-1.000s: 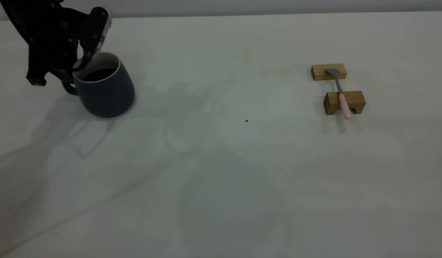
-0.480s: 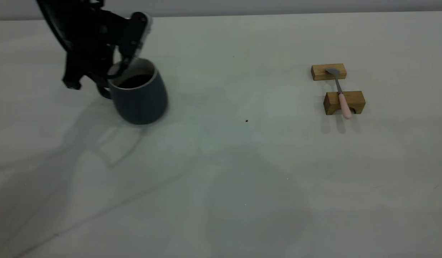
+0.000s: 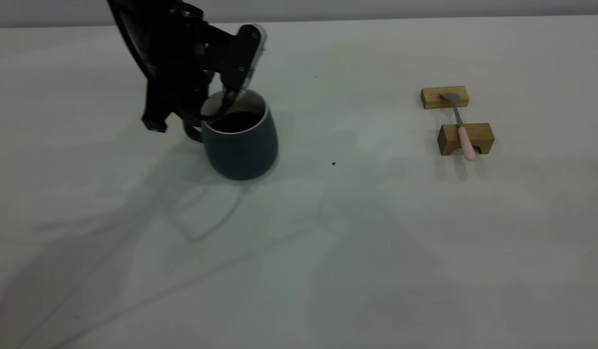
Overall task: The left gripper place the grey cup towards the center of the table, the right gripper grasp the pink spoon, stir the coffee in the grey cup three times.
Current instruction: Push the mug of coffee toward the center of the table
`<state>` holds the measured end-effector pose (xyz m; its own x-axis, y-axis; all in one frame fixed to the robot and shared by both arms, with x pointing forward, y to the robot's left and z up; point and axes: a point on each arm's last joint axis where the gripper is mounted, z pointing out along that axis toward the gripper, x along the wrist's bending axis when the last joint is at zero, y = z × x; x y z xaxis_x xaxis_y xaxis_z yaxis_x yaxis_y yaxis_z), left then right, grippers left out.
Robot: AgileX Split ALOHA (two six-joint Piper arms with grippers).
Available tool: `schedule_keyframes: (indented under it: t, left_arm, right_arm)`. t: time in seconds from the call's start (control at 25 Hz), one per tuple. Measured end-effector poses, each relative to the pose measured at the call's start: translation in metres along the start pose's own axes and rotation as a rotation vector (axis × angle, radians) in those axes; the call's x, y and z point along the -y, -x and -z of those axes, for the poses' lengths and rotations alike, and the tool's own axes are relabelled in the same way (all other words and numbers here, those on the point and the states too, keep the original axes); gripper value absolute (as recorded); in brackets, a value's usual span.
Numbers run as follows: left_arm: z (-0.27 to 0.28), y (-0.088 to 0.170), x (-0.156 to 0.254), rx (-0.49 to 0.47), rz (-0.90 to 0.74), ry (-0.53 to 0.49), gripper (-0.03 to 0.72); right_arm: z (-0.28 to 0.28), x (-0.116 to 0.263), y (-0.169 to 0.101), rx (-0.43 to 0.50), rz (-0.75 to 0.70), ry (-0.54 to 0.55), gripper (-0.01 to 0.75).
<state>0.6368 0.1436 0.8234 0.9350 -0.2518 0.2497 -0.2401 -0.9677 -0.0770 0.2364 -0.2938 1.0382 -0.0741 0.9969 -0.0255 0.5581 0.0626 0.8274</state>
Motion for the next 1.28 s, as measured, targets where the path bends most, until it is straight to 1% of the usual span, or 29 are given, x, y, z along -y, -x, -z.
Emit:
schedule_keyframes:
  t: [0.28,0.6,1.08,1.16,1.28]
  left_arm:
    - [-0.001,0.002,-0.019,-0.014,-0.003,0.016,0.212]
    - [-0.001,0.001,-0.037,-0.067,-0.019,0.048,0.212]
    - [-0.002,0.0,-0.04,-0.079,0.022,0.059,0.214]
    - [-0.003,0.0,-0.04,-0.081,0.024,0.061,0.249]
    - [-0.005,0.001,-0.04,-0.08,0.025,0.061,0.379]
  right_arm:
    - [0.0,0.0,0.0,0.0,0.0,0.0,0.237]
    - [0.0,0.0,0.0,0.0,0.0,0.0,0.237]
    - [0.0,0.0,0.0,0.0,0.0,0.0,0.237]
    - [0.0,0.0,0.0,0.0,0.0,0.0,0.237]
    - [0.0,0.0,0.0,0.0,0.0,0.0,0.237]
